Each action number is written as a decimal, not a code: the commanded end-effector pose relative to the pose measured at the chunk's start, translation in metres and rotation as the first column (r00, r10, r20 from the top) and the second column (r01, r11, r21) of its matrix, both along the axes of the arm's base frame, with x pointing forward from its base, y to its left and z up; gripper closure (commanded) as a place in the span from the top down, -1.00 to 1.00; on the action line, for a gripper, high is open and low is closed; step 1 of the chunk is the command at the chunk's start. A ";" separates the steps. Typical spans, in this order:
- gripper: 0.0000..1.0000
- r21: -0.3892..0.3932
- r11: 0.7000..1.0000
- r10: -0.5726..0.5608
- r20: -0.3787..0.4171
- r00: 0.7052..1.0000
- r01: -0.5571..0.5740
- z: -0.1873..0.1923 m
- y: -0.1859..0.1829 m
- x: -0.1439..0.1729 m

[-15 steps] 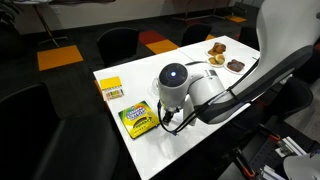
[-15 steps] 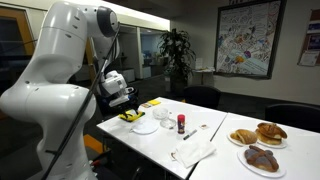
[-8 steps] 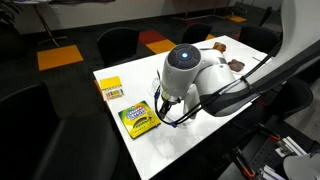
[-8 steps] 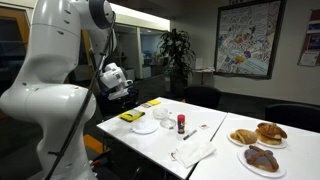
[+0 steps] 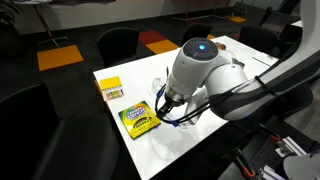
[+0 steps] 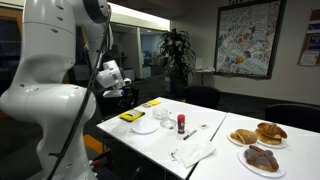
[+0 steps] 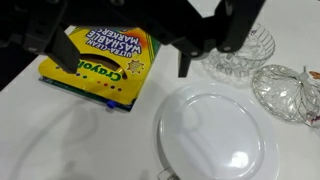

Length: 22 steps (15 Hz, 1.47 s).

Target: Move the white plate to the left, remove the white paper from underneath the plate

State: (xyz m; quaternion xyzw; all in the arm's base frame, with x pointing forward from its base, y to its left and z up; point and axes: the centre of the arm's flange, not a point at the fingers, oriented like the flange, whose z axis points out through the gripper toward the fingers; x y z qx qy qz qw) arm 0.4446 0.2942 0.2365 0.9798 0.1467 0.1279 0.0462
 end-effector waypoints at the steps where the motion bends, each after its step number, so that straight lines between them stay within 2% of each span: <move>1: 1.00 0.043 0.986 -0.161 0.026 0.987 0.160 0.009 -0.013 -0.023; 5: 1.00 0.087 0.921 -0.384 0.028 0.923 0.380 -0.003 -0.029 -0.041; 6: 1.00 0.064 0.946 -0.320 0.013 0.947 0.318 0.001 -0.018 -0.020; 11: 1.00 0.066 0.942 -0.331 0.014 0.943 0.330 0.000 -0.018 -0.021; 12: 1.00 0.088 0.939 -0.335 0.019 0.942 0.332 -0.005 -0.019 -0.024; 16: 1.00 0.128 0.912 -0.395 0.028 0.918 0.389 -0.020 -0.025 -0.034; 17: 1.00 0.138 0.902 -0.417 0.030 0.909 0.409 -0.021 -0.027 -0.036; 22: 1.00 0.238 0.780 -0.605 0.049 0.795 0.579 -0.030 -0.035 -0.045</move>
